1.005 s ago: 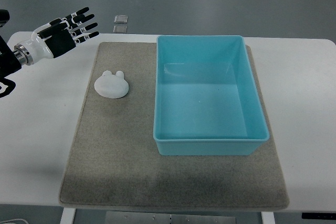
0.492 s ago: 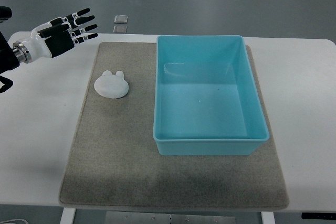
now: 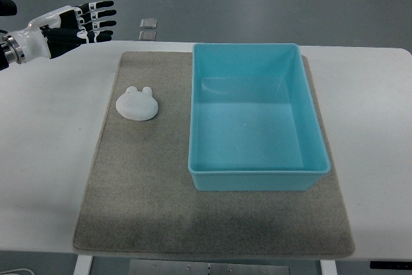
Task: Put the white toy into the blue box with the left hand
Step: 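Reach the left hand down toward the white rabbit toy, then close the left hand fingers around the white rabbit toy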
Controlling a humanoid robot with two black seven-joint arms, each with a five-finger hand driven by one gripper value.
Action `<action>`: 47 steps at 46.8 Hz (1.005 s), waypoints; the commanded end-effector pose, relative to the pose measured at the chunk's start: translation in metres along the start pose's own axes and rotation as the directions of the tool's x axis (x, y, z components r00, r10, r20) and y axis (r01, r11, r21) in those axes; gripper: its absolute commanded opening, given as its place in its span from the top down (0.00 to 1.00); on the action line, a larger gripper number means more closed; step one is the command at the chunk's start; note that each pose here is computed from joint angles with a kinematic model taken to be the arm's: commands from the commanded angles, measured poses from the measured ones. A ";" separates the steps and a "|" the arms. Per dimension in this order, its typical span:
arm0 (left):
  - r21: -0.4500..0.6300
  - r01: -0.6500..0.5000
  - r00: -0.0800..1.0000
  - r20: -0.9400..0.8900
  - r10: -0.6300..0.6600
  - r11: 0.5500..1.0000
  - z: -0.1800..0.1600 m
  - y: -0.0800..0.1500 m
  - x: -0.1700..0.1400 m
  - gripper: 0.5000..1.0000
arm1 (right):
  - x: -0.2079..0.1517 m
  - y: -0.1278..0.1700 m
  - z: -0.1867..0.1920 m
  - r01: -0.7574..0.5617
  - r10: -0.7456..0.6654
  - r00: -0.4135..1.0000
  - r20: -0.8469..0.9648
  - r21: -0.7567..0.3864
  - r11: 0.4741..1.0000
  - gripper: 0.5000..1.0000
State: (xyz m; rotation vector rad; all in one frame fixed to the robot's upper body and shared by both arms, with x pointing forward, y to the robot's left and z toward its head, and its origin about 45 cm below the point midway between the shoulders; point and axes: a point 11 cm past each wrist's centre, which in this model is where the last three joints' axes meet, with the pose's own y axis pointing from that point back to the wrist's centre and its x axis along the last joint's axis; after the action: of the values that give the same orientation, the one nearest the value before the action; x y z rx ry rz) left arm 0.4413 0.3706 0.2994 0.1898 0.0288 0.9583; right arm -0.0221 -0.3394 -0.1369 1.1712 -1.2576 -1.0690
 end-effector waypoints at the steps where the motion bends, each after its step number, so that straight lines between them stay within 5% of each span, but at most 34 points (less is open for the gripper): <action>1: 0.008 0.046 0.996 0.074 -0.046 0.999 0.002 0.001 -0.011 0.02 | 0.000 0.000 0.000 0.000 0.000 1.000 0.000 -0.001 1.000 0.13; 24: 0.124 0.051 0.856 0.506 -0.108 0.991 -0.021 0.004 -0.048 0.03 | 0.000 0.000 0.000 0.000 0.000 1.000 0.000 -0.001 1.000 0.13; 47: 0.224 0.060 0.699 0.686 -0.201 0.973 -0.049 -0.006 -0.066 0.04 | 0.000 0.000 0.000 0.000 0.000 1.000 0.000 -0.001 1.000 0.13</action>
State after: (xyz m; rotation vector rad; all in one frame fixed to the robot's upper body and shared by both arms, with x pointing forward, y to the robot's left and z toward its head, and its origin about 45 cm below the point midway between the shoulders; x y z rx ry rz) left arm 0.4030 0.3226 0.2524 0.7066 -0.5651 0.6803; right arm -0.0224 -0.3394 -0.1369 1.1707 -1.2574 -1.0694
